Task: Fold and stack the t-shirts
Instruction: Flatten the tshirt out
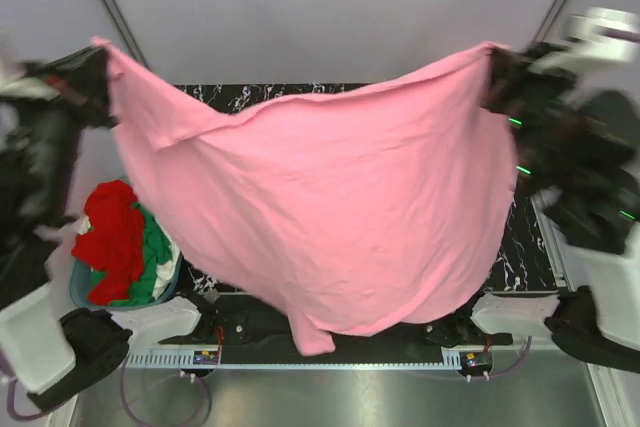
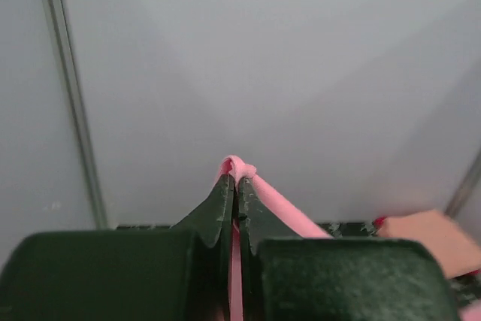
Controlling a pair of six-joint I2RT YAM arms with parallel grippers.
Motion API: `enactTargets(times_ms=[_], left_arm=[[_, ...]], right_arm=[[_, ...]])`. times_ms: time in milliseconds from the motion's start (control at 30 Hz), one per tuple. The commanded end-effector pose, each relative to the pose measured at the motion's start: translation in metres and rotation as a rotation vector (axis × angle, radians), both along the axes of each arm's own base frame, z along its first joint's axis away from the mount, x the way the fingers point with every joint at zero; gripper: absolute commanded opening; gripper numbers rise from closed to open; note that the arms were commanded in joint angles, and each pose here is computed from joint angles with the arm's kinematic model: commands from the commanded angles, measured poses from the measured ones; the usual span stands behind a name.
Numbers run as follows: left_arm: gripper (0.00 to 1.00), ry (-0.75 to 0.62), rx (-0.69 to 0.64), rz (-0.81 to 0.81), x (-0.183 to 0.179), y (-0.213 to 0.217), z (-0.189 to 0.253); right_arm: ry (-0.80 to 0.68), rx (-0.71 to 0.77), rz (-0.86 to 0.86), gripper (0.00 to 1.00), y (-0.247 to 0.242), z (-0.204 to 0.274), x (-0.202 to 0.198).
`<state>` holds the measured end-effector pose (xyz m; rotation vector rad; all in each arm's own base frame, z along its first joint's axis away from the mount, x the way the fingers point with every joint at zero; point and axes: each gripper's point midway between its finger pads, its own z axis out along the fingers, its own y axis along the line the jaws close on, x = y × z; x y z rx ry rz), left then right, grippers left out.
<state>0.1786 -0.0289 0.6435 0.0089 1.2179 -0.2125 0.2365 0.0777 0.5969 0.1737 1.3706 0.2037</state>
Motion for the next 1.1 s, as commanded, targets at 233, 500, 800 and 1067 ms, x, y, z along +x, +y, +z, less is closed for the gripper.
enactTargets(times_ms=[233,500,800,1067], left_arm=[[0.99,0.952,0.218,0.409,0.328,-0.008,-0.314],[0.99,1.016,0.252,0.407,0.297,0.001,-0.344],[0.99,1.118,0.143,0.298,0.242,-0.018,-0.386],[0.99,1.275,0.039,0.109,0.197,-0.069,-0.500]], right_arm=[[0.939,-0.194,-0.252,0.99,0.017,-0.323,0.278],[0.834,-0.015,-0.169,1.00,0.030,-0.308,0.244],[0.965,-0.057,-0.146,1.00,0.038,-0.354,0.180],[1.108,0.030,-0.060,1.00,0.047,-0.422,0.128]])
